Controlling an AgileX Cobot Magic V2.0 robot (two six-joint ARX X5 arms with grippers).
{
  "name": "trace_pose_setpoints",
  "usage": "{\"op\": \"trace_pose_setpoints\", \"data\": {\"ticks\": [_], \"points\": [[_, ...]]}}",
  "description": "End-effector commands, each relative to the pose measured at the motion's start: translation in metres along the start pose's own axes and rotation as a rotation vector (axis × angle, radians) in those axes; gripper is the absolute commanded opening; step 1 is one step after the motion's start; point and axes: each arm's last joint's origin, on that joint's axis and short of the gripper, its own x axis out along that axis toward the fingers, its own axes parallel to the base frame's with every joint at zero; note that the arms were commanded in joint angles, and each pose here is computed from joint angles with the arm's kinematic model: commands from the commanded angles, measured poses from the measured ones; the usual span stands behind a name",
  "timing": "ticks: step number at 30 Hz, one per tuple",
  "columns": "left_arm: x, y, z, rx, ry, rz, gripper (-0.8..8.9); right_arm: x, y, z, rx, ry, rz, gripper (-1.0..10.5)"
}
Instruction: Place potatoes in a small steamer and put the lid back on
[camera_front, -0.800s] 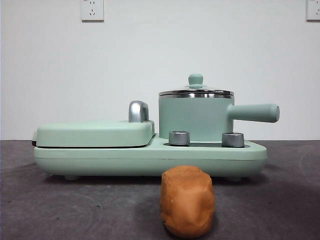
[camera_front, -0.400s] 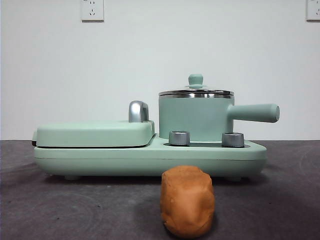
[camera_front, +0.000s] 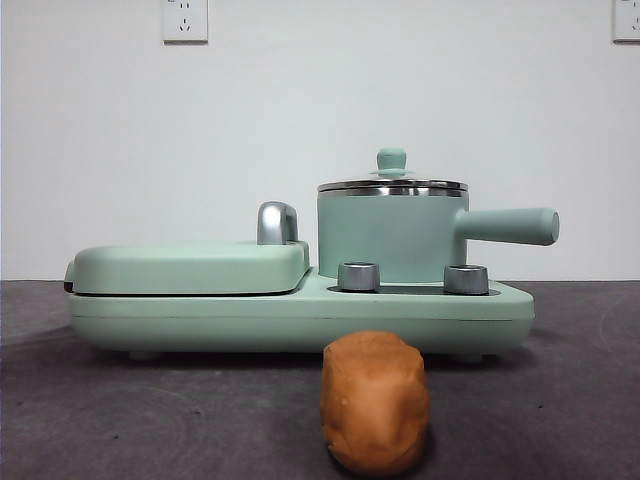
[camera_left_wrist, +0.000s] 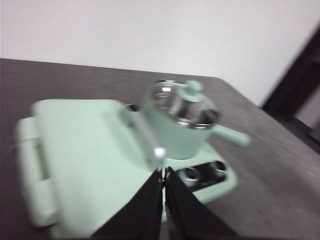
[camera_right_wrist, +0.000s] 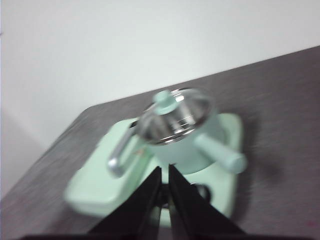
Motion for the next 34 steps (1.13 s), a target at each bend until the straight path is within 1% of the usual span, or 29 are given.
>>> {"op": "trace_pose_setpoints", "data": {"ticks": [1, 3, 7, 11, 12, 14, 17, 19, 20, 23, 27, 31, 34], "points": [[0.005, -0.005, 0.017, 0.030, 0.025, -0.089, 0.07, 0.000, 0.008, 0.009, -0.033, 0.060, 0.077, 0.2], [0.010, -0.007, 0.024, 0.017, 0.064, -0.141, 0.06, -0.001, 0.011, 0.014, -0.059, 0.113, 0.114, 0.4], [0.019, -0.010, 0.032, -0.014, 0.151, -0.235, 0.06, -0.005, 0.017, 0.020, -0.104, 0.186, 0.102, 1.6], [0.026, -0.010, 0.031, -0.026, 0.204, -0.277, 0.08, -0.009, 0.020, 0.021, -0.139, 0.218, 0.097, 1.7], [0.028, -0.011, 0.031, -0.024, 0.210, -0.282, 0.31, -0.009, 0.020, 0.021, -0.139, 0.220, 0.097, 1.7], [0.031, -0.011, 0.030, -0.017, 0.221, -0.293, 1.47, -0.009, 0.020, 0.020, -0.129, 0.232, 0.098, 1.9], [0.036, -0.011, 0.028, -0.018, 0.240, -0.304, 3.47, -0.010, 0.019, 0.018, -0.114, 0.252, 0.091, 3.2], [0.039, -0.011, 0.027, -0.018, 0.251, -0.312, 4.48, -0.009, 0.018, 0.017, -0.106, 0.262, 0.088, 3.9], [0.041, -0.011, 0.027, -0.019, 0.255, -0.316, 4.73, -0.009, 0.018, 0.017, -0.104, 0.265, 0.089, 4.1], [0.048, -0.012, 0.027, -0.019, 0.268, -0.332, 4.77, -0.009, 0.018, 0.017, -0.101, 0.269, 0.091, 4.4], [0.062, -0.015, 0.035, -0.015, 0.287, -0.361, 4.77, -0.009, 0.018, 0.017, -0.100, 0.269, 0.093, 4.4], [0.087, -0.018, 0.049, 0.004, 0.309, -0.392, 4.77, -0.009, 0.018, 0.017, -0.101, 0.269, 0.093, 4.4], [0.114, -0.020, 0.062, 0.015, 0.337, -0.389, 4.77, -0.009, 0.018, 0.017, -0.101, 0.268, 0.093, 4.4]]}}
